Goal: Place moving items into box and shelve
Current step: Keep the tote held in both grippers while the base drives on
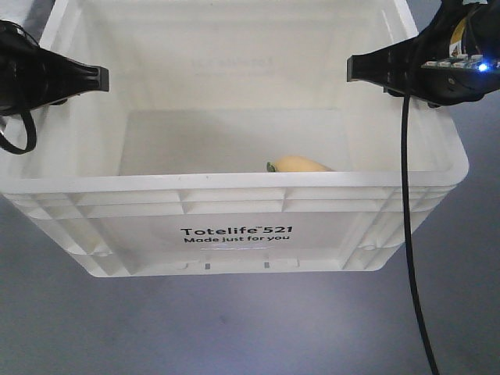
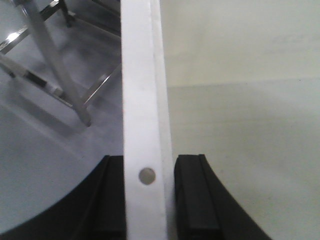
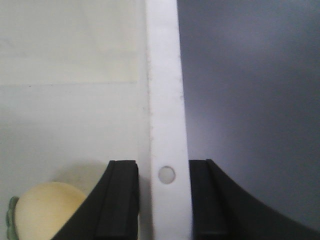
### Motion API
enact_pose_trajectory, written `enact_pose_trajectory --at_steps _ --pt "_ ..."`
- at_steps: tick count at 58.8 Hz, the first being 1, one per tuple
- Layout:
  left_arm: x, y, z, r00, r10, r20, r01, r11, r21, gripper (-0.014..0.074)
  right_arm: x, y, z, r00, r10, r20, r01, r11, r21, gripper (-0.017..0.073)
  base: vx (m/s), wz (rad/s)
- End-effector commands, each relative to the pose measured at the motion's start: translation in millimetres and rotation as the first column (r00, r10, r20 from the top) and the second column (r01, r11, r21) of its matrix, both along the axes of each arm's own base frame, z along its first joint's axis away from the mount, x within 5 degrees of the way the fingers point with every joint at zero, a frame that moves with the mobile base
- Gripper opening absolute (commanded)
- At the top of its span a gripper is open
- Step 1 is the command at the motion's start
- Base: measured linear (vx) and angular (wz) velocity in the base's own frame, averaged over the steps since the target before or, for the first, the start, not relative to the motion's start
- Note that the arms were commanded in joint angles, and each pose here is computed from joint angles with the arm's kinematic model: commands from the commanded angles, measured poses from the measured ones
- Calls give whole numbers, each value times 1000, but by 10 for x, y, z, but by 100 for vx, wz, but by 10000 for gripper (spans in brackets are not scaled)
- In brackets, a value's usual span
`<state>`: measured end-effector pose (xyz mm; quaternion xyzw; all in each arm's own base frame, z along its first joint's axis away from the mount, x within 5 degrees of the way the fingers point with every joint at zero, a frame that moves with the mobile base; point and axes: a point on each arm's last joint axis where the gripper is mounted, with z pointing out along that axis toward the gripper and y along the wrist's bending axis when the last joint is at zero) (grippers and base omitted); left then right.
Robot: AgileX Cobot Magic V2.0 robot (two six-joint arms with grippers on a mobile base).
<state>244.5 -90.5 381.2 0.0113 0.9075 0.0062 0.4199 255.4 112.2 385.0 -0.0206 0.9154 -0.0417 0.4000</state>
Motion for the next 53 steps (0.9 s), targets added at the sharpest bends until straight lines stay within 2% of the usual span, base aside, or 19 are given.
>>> enact_pose_trajectory --at_steps 1,53 --pt "-52 24 336 980 -47 194 50 999 -9 40 -33 -58 322 983 36 183 -34 999 -11 39 22 -64" --pt "-52 24 336 980 -47 194 50 999 -9 40 -34 -58 322 983 36 183 -34 999 -11 39 20 -62"
